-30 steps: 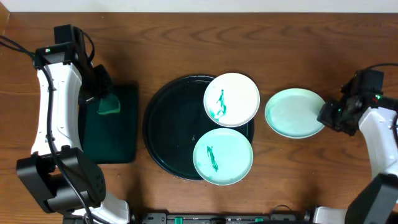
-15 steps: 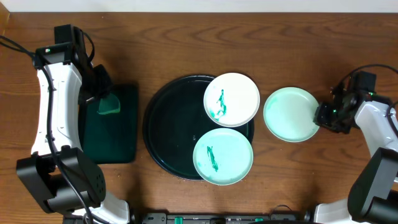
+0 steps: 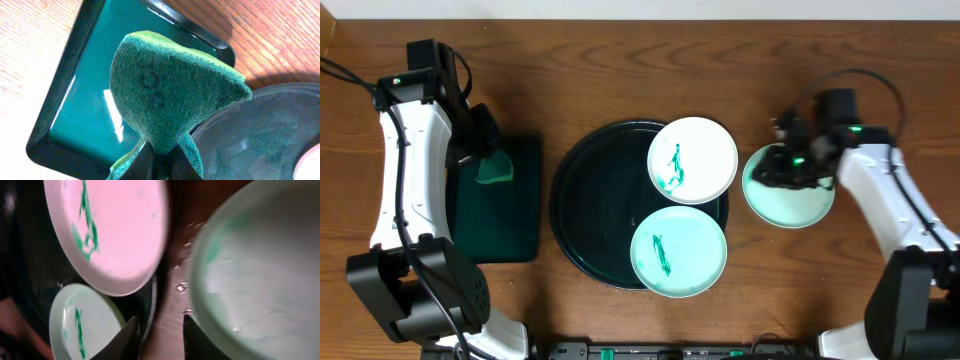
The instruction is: Clean dirty plates on tray and stack at the side
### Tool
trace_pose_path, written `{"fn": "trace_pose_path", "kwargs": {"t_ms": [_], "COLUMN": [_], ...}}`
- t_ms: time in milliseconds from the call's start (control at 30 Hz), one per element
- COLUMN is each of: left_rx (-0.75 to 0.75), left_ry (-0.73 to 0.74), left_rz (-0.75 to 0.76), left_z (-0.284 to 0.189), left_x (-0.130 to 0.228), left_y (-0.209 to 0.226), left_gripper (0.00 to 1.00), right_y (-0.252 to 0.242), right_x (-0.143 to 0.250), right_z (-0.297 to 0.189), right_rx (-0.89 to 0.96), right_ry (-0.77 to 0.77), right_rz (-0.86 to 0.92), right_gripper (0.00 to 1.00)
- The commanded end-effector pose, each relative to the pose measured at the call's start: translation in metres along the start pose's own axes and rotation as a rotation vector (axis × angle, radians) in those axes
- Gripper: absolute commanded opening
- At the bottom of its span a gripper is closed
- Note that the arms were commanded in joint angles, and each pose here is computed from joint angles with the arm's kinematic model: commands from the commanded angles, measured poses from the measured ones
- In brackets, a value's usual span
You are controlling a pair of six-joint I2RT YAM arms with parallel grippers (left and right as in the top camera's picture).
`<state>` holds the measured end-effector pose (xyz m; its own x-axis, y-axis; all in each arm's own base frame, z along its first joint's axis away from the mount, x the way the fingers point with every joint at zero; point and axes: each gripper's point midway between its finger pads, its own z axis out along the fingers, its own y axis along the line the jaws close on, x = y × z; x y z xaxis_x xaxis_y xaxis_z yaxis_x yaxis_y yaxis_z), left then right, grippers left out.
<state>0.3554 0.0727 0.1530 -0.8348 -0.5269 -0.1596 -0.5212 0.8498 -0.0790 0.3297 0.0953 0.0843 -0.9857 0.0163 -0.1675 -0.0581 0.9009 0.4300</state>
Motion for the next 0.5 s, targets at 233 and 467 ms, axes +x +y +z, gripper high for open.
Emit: {"fn": "trace_pose_path", "kwargs": {"t_ms": [233,467], "left_rx": [-0.008,-0.007], "left_ry": [-0.005,-0.009], "left_rz": [0.021,0.021], "left_z": [-0.001,-0.001], "left_x": [-0.001,-0.002], "left_y": [0.002,0.001], "left_gripper": [0.07,0.07], "right_y": [0.006,0.006], "right_x": [0.039,0.046], "right_z": [0.057,0.093], "right_rx": [0.204,0.223], "right_ry": [0.173,0.222], "right_rz": [-0.083,-0.133], "right_gripper": [0.21,0.19]}}
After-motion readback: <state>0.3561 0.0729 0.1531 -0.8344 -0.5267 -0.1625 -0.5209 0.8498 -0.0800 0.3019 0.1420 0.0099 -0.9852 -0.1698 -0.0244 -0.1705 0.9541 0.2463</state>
